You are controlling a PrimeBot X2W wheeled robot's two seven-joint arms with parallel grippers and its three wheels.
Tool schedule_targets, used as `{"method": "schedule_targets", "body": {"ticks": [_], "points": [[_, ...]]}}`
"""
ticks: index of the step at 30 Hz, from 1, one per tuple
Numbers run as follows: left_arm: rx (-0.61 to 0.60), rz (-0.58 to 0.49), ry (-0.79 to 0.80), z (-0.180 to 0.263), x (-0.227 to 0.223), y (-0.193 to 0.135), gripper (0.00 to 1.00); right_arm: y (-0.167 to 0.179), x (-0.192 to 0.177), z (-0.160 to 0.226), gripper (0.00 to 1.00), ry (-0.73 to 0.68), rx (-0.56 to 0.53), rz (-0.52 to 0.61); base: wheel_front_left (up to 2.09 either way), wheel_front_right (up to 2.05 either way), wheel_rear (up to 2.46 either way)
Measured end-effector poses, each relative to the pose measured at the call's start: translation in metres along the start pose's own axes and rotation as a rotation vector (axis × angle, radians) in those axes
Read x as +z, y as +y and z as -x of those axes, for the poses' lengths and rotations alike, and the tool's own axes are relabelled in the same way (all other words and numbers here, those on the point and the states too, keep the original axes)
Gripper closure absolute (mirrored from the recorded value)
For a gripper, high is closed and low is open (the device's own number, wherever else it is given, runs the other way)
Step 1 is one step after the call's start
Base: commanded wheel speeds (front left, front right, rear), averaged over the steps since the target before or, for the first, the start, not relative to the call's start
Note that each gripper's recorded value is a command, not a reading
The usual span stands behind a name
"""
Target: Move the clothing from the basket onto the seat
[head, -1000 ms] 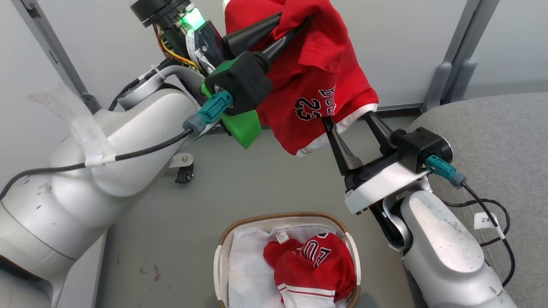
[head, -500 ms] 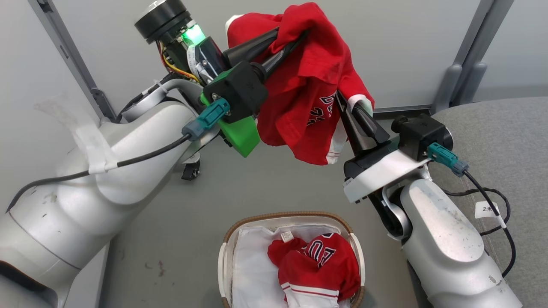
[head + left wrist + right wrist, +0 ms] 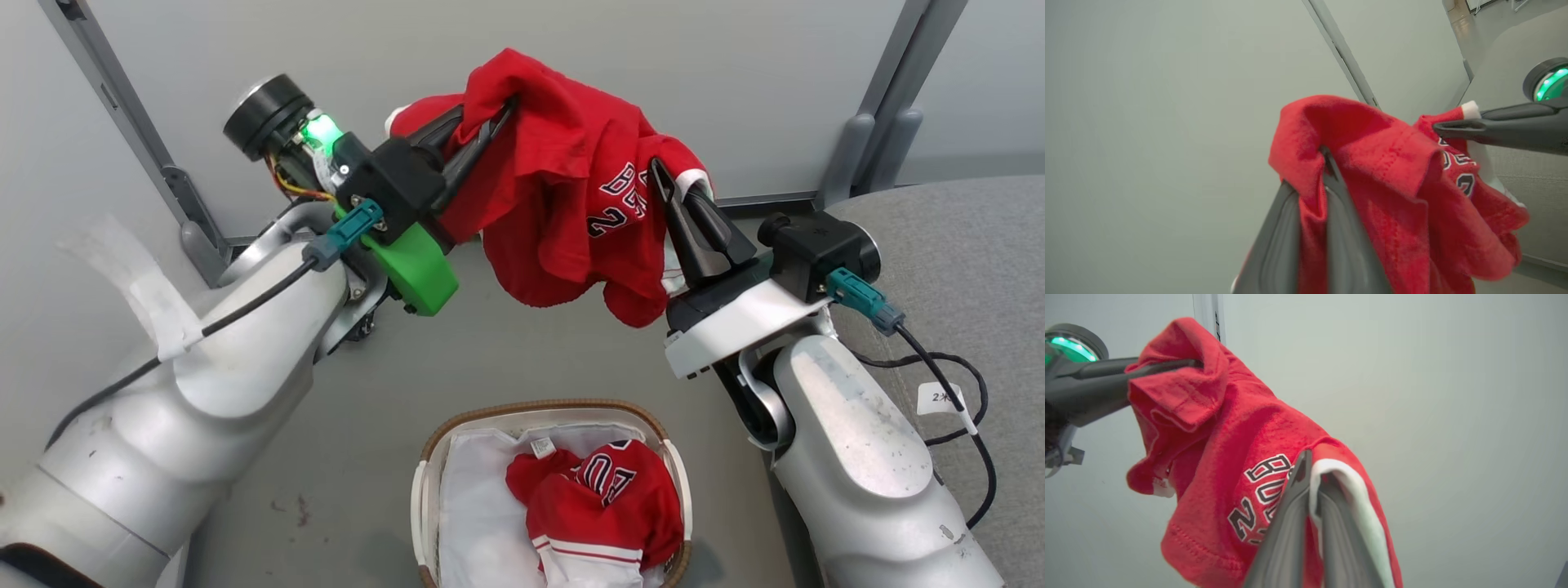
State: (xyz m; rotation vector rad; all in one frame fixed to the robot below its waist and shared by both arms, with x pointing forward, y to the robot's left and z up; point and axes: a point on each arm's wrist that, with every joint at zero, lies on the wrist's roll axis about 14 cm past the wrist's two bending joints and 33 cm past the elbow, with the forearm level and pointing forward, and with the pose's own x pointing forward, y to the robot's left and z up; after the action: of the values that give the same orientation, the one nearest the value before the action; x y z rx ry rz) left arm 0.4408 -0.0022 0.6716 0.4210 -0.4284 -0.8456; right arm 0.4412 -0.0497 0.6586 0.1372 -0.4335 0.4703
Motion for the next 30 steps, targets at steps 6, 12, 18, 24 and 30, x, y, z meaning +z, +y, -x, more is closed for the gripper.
{"method": "schedule_targets", "body": {"ticks": [6,12,18,24,30], "points": [[0.078,0.190,0.045,0.014,-0.031,-0.009,0.00,-0.004,0.005,-0.001,1.00,-0.015,-0.007,0.023,0.00,0.00,0.00],[0.136,0.337,0.096,0.030,-0.062,-0.034,0.00,-0.013,0.010,-0.002,1.00,-0.031,-0.022,0.053,0.00,0.00,0.00],[0.208,0.458,0.118,0.042,-0.080,-0.055,0.00,-0.021,0.013,-0.002,1.00,-0.040,-0.034,0.085,0.00,0.00,0.00],[0.241,0.560,0.155,0.052,-0.097,-0.082,0.00,-0.028,0.013,-0.001,1.00,-0.041,-0.048,0.100,0.00,0.00,0.00],[0.254,0.603,0.184,0.057,-0.108,-0.097,0.00,-0.035,0.011,0.001,1.00,-0.034,-0.063,0.110,0.00,0.00,0.00]]}}
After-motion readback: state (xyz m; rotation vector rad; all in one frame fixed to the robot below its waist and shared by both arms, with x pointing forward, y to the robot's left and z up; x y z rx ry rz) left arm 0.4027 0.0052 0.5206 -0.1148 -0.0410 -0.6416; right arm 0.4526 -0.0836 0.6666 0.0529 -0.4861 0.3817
